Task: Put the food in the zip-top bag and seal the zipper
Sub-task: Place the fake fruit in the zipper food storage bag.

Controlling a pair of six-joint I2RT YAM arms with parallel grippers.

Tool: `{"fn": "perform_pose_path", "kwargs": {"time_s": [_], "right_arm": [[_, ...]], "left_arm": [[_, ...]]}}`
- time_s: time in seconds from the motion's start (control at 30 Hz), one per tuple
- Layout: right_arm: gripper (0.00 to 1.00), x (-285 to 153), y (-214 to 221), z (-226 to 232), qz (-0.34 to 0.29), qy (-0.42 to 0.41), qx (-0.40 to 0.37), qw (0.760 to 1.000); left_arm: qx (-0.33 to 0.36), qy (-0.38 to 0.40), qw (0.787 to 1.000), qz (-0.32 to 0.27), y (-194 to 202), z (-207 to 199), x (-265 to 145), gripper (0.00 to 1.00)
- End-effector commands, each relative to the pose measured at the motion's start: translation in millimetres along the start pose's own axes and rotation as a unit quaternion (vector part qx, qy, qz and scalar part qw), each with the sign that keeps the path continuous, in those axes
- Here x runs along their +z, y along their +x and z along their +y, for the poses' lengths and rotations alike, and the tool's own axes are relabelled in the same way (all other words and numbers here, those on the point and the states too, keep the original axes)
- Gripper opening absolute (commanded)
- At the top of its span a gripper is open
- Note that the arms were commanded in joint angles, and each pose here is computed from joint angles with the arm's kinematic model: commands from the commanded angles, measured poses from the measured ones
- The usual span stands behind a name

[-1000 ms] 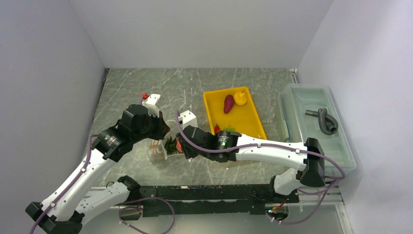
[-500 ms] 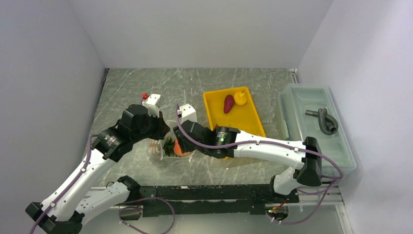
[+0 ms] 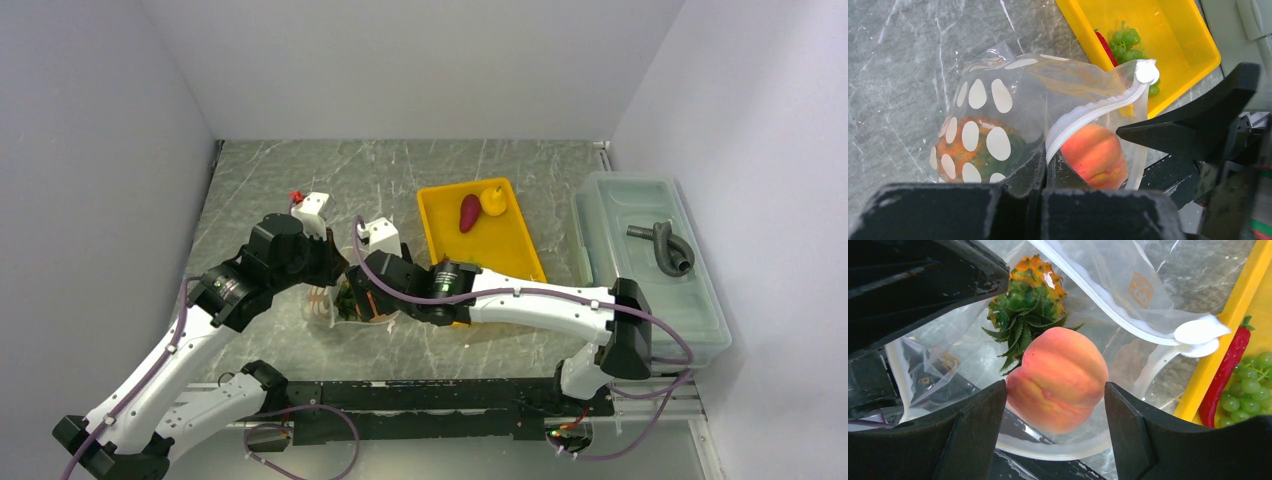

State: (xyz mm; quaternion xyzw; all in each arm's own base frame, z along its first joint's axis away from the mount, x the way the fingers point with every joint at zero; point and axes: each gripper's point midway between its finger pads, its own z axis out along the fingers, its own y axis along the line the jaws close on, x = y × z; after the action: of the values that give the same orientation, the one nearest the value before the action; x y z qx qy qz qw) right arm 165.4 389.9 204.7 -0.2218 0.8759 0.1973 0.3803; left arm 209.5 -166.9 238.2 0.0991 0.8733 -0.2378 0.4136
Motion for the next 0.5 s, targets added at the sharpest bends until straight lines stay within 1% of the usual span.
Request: {"fn": "perform_pose_path", "kwargs": {"time_s": [0.0,0.47], "right_arm": [[0.75,7,-1,2,0.0,0.011,0.018,1.0],[0.77,21,12,2,0.018,0.02,0.019,0.999]], "left_arm": [[0.004,0.014,1.0,-0.017,-10,-5,-2,0.0],[0.004,0.014,1.0,-0.017,-9,-5,-3,0.0]]}}
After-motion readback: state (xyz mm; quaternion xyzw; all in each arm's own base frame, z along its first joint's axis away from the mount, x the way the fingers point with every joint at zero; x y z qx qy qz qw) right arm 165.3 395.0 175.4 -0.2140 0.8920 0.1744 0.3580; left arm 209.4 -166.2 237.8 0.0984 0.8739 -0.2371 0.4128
